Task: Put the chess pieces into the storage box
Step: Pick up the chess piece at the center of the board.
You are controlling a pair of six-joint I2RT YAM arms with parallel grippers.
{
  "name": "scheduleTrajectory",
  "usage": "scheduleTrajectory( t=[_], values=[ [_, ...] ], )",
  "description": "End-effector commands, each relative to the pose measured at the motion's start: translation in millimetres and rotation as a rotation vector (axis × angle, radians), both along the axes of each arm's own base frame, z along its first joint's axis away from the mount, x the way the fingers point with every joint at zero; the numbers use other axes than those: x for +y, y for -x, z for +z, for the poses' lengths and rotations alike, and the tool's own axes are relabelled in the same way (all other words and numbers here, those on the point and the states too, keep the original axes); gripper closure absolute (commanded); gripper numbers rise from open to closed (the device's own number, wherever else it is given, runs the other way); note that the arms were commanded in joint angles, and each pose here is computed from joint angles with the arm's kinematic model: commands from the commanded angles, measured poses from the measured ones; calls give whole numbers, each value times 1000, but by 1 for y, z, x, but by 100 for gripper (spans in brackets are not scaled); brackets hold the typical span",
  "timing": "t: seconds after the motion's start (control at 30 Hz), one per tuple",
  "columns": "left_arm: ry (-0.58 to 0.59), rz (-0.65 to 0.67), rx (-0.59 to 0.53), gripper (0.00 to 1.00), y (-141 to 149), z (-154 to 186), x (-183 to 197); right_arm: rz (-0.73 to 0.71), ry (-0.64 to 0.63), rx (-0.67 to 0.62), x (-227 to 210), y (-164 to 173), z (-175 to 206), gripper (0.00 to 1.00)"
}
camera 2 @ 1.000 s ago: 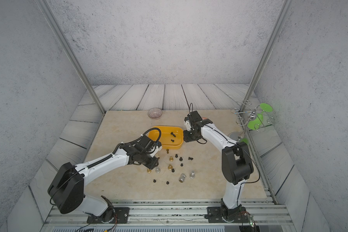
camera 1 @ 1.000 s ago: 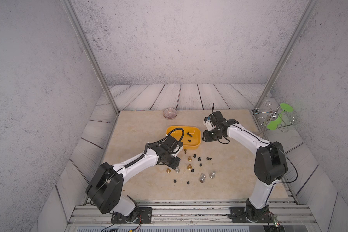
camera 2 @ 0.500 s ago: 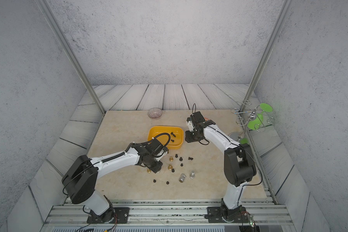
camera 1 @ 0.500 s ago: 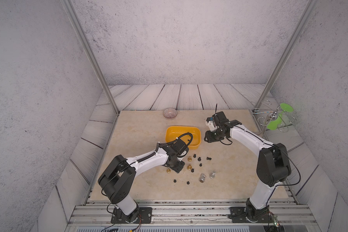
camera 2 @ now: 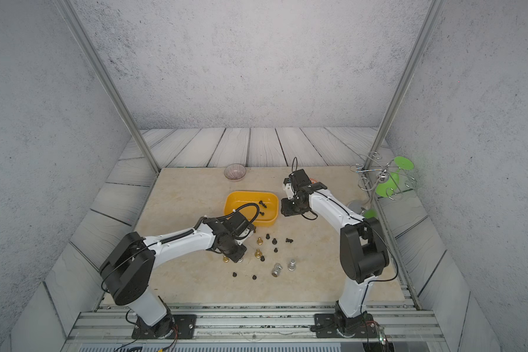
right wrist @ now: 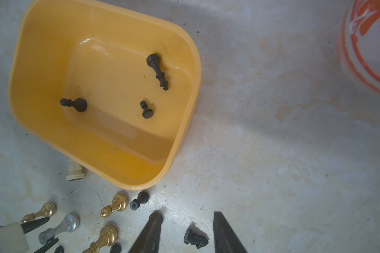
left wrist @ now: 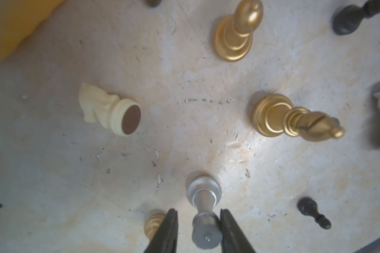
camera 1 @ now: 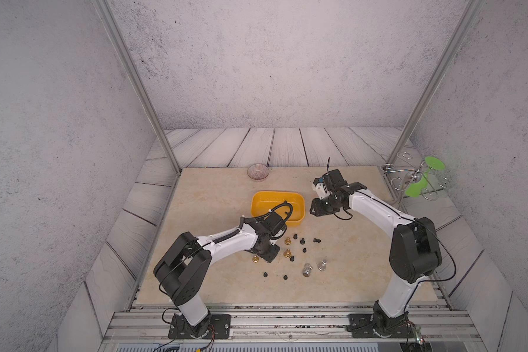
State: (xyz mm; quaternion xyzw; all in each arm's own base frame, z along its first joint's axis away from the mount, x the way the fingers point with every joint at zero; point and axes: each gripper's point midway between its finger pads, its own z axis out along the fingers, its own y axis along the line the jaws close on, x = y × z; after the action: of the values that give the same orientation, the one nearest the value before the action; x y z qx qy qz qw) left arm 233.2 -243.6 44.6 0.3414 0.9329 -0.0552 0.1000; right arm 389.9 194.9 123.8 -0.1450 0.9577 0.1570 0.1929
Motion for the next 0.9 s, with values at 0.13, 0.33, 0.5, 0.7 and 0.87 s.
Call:
scheduleTrajectory(
  t=[0.13, 0.33, 0.5, 0.7, 0.87],
  values=[
    [20, -14, -7, 78, -2, 4, -7, -5, -28, -32, -2, 7, 19, 58],
    [35, -13, -24, 90, -4, 14, -9, -7, -32, -36, -2, 7, 22, 58],
    [51, 5, -111, 91, -17, 52, -9, -9, -41, -56, -4, 8, 30, 58],
    [114, 16, -298, 90, -56, 115, -20, -11, -76, -74, -8, 13, 44, 58],
    [201, 63, -386, 90, -99, 145, -31, -3, -107, -71, -7, 24, 51, 58]
  ],
)
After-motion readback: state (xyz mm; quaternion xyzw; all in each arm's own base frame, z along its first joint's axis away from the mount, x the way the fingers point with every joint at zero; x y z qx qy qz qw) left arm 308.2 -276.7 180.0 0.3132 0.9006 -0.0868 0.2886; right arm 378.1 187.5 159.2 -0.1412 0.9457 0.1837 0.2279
